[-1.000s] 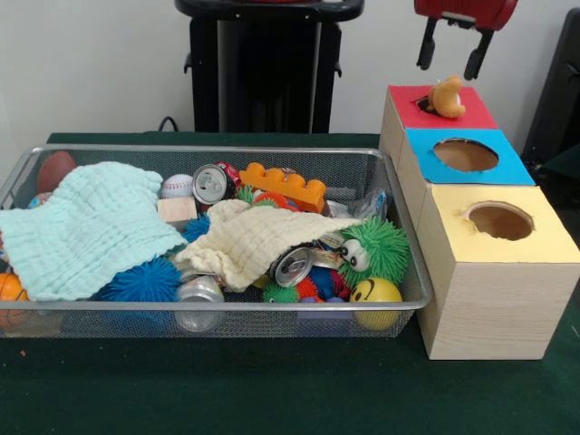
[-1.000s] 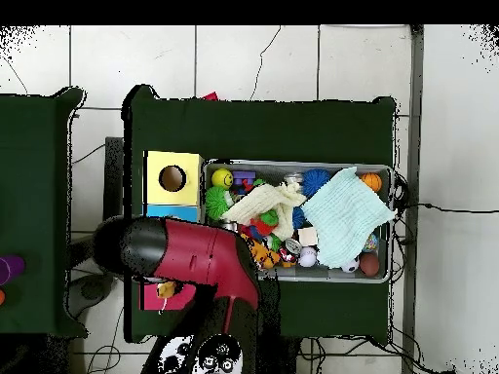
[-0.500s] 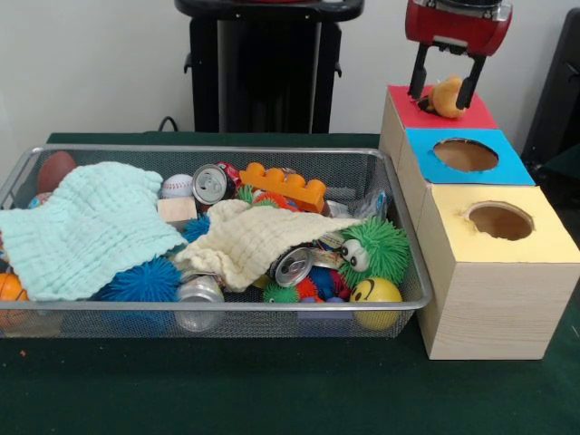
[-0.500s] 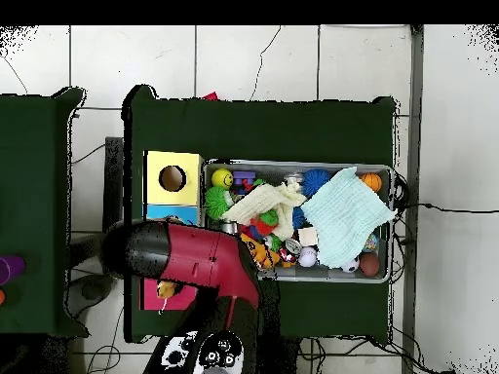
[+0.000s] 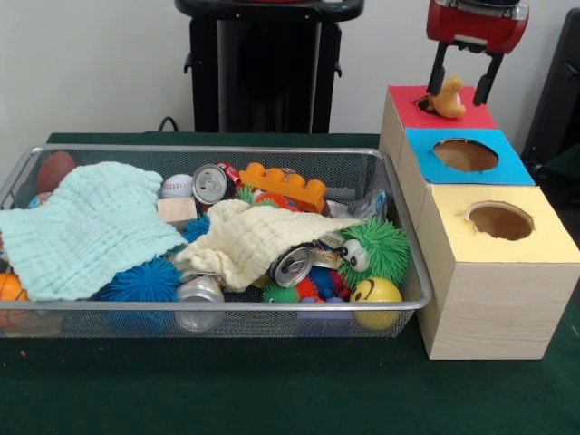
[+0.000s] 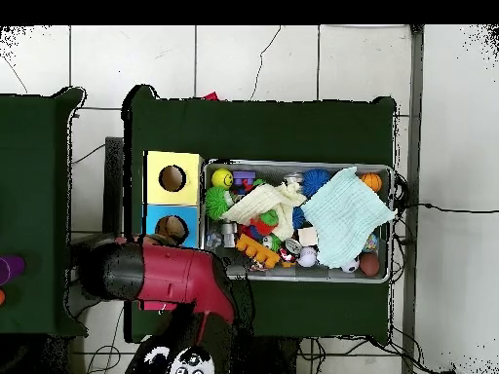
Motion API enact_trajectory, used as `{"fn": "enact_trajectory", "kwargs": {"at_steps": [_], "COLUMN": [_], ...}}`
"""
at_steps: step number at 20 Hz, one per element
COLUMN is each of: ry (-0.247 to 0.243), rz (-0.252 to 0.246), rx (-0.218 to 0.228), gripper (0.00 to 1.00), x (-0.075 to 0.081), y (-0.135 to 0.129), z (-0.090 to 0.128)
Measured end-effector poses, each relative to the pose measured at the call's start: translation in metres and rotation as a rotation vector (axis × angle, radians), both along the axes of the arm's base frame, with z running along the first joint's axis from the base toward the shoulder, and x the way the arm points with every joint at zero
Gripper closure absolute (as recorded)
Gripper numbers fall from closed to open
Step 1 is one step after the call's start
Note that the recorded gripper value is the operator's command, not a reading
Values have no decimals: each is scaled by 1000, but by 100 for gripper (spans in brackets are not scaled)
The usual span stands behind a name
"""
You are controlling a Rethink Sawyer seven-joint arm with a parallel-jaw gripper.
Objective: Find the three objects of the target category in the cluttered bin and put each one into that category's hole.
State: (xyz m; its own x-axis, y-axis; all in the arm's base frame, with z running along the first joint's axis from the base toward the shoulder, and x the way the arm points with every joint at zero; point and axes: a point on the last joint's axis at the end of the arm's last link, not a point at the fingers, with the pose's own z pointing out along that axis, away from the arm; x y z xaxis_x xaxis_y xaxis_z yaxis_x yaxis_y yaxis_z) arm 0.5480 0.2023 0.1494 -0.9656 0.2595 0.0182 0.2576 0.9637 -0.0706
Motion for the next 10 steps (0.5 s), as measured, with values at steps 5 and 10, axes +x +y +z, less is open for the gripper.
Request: {"fn": "enact_trajectory", "kwargs": {"at_steps": [5, 10], "ry": [-33, -46], "rz": [20, 11], "rx": [-16, -23], "gripper": [0, 0], "x": [-17, -22], "y": [7, 1], "z": [-12, -18]}}
